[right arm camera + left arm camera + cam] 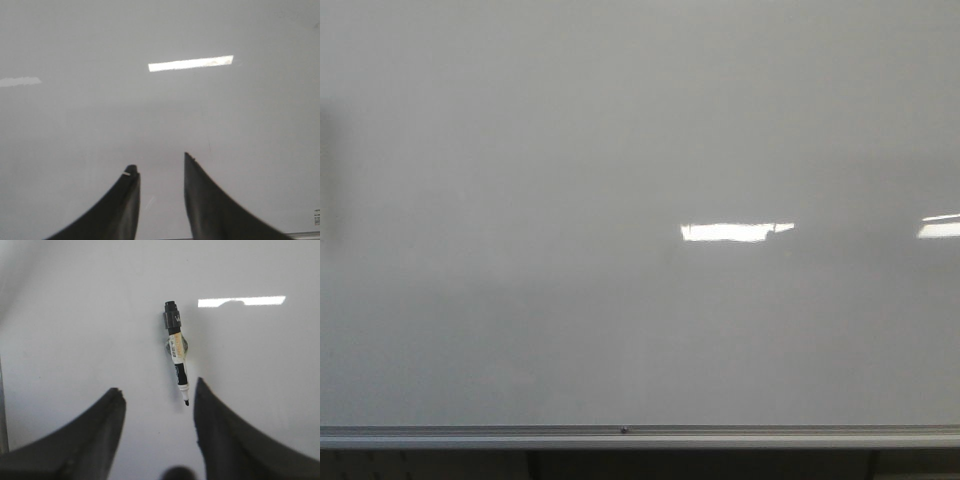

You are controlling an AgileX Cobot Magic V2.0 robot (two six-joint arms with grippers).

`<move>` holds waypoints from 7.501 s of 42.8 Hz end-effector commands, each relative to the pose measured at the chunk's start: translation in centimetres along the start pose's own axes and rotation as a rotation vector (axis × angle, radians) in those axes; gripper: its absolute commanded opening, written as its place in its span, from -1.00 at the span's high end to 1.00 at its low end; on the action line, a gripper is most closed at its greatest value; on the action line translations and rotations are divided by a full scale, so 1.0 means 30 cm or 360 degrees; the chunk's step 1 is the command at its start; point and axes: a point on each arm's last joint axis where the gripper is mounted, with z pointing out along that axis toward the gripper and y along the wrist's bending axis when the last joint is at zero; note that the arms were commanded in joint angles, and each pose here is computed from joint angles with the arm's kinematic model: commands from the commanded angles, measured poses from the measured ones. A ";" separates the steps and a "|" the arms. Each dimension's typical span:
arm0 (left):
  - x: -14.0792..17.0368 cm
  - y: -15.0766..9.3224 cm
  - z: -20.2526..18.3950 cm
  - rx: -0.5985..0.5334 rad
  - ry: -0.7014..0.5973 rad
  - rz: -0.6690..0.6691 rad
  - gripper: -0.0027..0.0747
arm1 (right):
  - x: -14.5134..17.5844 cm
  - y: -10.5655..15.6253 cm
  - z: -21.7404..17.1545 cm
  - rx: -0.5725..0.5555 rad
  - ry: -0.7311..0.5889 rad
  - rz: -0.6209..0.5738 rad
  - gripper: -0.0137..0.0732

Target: Write number 1 on whiteboard

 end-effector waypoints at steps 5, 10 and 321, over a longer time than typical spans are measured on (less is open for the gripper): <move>-0.066 0.000 0.024 0.0009 -0.0151 -0.0010 -0.45 | -0.058 0.005 -0.006 -0.0001 -0.0153 -0.0023 -0.17; -0.079 -0.003 0.093 0.0028 -0.0027 -0.0008 -0.45 | -0.059 0.005 -0.006 -0.0001 -0.0156 -0.0023 -0.17; -0.400 -0.245 0.284 0.0877 0.0338 0.0093 0.98 | -0.286 0.217 0.195 -0.0764 0.0088 -0.0131 0.82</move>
